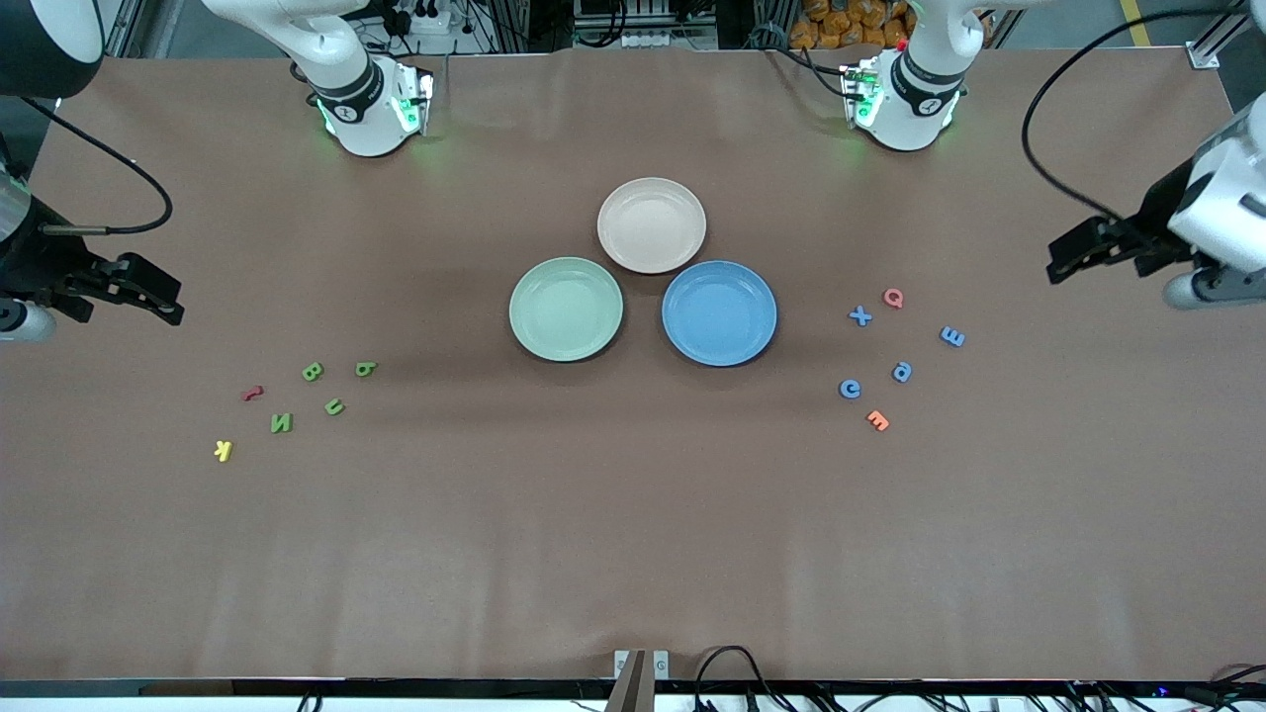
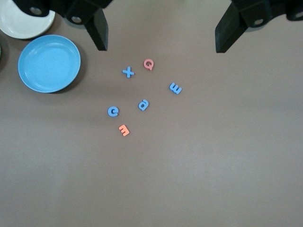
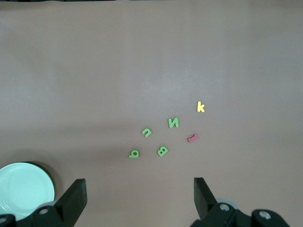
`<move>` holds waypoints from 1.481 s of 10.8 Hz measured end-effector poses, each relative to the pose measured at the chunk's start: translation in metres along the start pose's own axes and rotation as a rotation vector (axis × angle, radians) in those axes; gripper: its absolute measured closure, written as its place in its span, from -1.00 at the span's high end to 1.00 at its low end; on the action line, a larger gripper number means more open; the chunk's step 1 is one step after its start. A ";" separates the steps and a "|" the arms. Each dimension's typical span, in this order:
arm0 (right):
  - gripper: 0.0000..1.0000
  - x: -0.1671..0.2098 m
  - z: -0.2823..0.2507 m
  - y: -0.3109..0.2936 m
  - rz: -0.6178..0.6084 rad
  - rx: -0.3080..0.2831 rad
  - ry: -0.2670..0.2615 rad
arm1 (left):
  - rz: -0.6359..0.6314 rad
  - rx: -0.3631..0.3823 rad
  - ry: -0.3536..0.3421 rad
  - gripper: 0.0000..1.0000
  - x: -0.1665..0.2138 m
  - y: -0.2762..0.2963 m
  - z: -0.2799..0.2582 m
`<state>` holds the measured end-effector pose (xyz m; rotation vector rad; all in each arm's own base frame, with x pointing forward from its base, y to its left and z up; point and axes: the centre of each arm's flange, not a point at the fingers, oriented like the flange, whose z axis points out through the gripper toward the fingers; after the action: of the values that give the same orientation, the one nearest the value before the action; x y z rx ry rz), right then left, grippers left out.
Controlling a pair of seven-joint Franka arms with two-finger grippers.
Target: Sort letters by color into matching plates
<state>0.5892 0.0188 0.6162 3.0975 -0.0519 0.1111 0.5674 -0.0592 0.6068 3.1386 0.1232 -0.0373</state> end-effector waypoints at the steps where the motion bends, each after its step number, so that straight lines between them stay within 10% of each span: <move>1: 1.00 0.000 0.000 0.000 0.000 0.000 0.000 | -0.001 -0.010 0.003 1.00 0.004 0.002 0.020; 9: 1.00 0.000 0.000 0.000 0.000 0.000 0.001 | 0.040 -0.014 0.004 1.00 -0.013 0.022 0.174; 16: 1.00 0.000 -0.001 0.000 0.000 0.000 0.004 | 0.363 -0.014 -0.033 1.00 -0.034 0.023 0.253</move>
<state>0.5895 0.0187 0.6174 3.0974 -0.0522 0.1172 0.5289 -0.0849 0.3550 3.0891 -0.4420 -0.0862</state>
